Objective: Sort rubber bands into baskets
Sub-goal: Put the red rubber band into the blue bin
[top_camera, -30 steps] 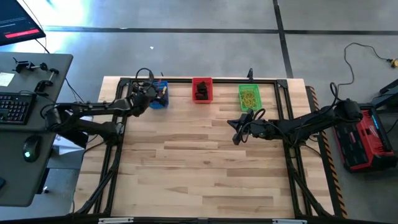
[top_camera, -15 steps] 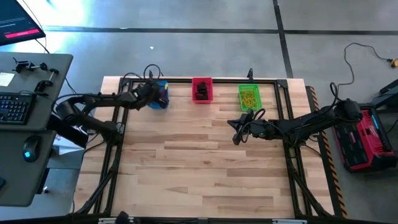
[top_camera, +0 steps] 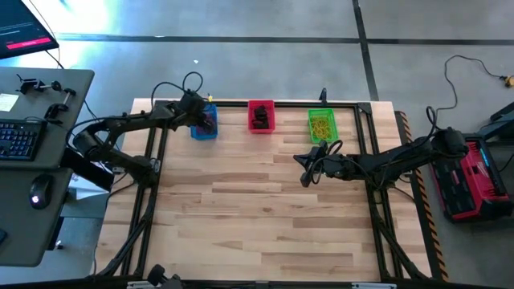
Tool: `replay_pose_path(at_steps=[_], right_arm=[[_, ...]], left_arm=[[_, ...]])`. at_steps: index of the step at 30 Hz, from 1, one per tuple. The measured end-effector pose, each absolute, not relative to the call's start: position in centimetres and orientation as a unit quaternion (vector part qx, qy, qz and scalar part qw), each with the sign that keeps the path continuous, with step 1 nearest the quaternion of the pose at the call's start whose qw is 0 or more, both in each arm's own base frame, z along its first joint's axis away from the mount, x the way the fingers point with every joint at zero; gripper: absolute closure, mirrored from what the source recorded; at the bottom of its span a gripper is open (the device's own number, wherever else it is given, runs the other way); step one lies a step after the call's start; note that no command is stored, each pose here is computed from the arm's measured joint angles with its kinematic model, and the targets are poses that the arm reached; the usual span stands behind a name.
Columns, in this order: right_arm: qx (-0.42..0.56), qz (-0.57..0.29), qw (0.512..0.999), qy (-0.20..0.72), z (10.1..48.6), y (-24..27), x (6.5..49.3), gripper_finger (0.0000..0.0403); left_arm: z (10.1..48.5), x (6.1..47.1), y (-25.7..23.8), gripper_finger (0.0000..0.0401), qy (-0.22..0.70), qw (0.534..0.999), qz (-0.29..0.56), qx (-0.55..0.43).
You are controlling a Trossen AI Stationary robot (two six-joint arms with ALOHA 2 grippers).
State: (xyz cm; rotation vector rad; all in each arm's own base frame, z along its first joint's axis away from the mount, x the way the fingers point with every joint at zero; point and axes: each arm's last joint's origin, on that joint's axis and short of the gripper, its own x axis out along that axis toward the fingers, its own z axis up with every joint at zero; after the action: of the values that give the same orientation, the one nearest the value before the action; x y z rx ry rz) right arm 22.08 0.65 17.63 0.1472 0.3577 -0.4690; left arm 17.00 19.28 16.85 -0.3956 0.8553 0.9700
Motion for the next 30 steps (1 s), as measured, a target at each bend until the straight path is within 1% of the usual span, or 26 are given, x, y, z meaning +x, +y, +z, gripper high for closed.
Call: replay_pose_path(at_steps=[8,19,24,30], right_arm=[[0.072,-0.231,0.954,0.176,17.6,0.6,22.1,0.0403],[0.073,-0.231,0.954,0.175,17.7,0.6,22.1,0.0403],[0.073,-0.231,0.954,0.175,17.7,0.6,22.1,0.0403],[0.073,-0.231,0.954,0.175,17.7,0.6,22.1,0.0403]], left_arm=[[16.6,16.6,19.5,0.0401,0.408,0.779,0.432,-0.201],[13.7,17.3,20.1,0.0401,0.446,0.762,0.414,-0.221],[13.3,17.4,20.2,0.04,0.458,0.767,0.402,-0.201],[13.8,17.4,20.2,0.04,0.459,0.774,0.397,-0.177]])
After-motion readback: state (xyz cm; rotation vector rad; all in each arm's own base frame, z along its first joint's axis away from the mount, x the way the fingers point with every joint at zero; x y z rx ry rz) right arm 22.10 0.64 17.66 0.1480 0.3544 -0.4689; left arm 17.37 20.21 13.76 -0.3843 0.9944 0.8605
